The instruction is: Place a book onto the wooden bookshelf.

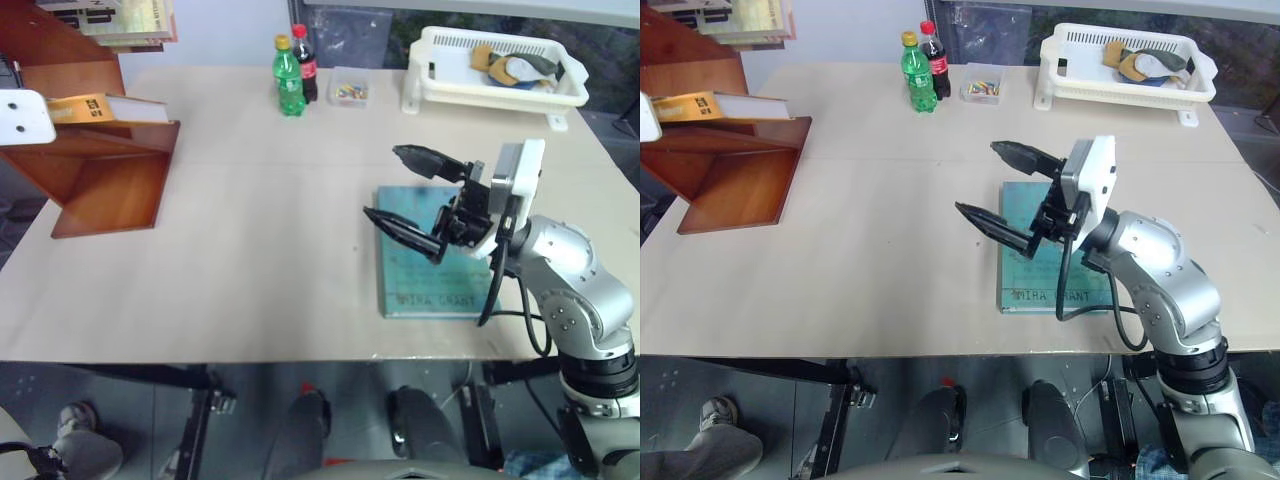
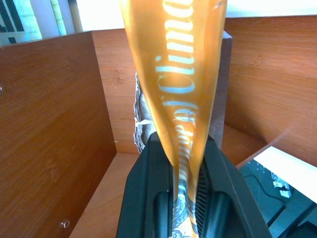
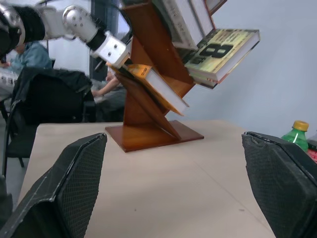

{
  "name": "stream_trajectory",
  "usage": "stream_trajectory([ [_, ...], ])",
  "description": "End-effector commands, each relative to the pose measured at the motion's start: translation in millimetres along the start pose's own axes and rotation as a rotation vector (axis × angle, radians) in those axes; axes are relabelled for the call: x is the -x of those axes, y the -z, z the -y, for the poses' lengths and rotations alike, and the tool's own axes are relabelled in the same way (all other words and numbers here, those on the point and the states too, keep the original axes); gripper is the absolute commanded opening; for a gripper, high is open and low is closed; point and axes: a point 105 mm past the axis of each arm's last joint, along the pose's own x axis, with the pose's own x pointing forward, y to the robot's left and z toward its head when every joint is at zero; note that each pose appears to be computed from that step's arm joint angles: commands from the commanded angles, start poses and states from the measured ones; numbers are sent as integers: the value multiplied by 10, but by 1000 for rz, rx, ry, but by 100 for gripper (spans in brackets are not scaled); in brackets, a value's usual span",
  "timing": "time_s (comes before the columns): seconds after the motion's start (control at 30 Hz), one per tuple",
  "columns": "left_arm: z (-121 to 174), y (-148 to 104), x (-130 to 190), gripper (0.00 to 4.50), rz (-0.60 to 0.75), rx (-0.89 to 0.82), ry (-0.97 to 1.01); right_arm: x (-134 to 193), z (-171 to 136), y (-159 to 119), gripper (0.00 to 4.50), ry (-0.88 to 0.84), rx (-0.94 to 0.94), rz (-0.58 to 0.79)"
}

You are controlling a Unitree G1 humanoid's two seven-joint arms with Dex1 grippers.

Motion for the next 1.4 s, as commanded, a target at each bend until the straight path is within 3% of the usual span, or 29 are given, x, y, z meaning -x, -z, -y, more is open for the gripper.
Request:
stream_trajectory([
  [0.03, -7, 171, 103, 26, -43, 65, -40, -42, -14, -142, 450, -22, 30, 53],
  [0.07, -8, 182, 107, 26, -43, 82, -43, -49, -17, -149, 450, -26, 32, 56],
  [0.2, -5, 206, 135, 171, -36, 128, -42, -67, -26, -161, 450, -36, 34, 63],
  [0.4, -57, 235, 212, 429, -31, 94, -102, -71, -23, -159, 450, -45, 30, 64],
  [0.67, -141, 261, 464, 440, 54, 69, -262, -79, -11, -135, 450, -67, 17, 59],
  [0.8, -307, -23, 633, 440, 351, 207, -371, -78, -5, -119, 450, -83, 6, 51],
  [0.9, -361, -218, 676, 367, 615, 410, -369, -62, 9, -120, 450, -85, 6, 45],
  [1.03, -310, -518, 675, 180, 861, 598, -303, -25, 28, -141, 450, -77, 9, 36],
  [1.17, 109, -1451, 567, 22, 1152, 915, -124, 46, 47, -178, 450, -50, 24, 6],
  [1.27, 365, -1951, 491, 9, 1188, 1125, -127, 96, 62, -215, 450, -27, 38, -12],
  [1.4, 456, -2126, 208, 9, 947, 1255, -454, 159, 66, -245, 450, 5, 50, -35],
])
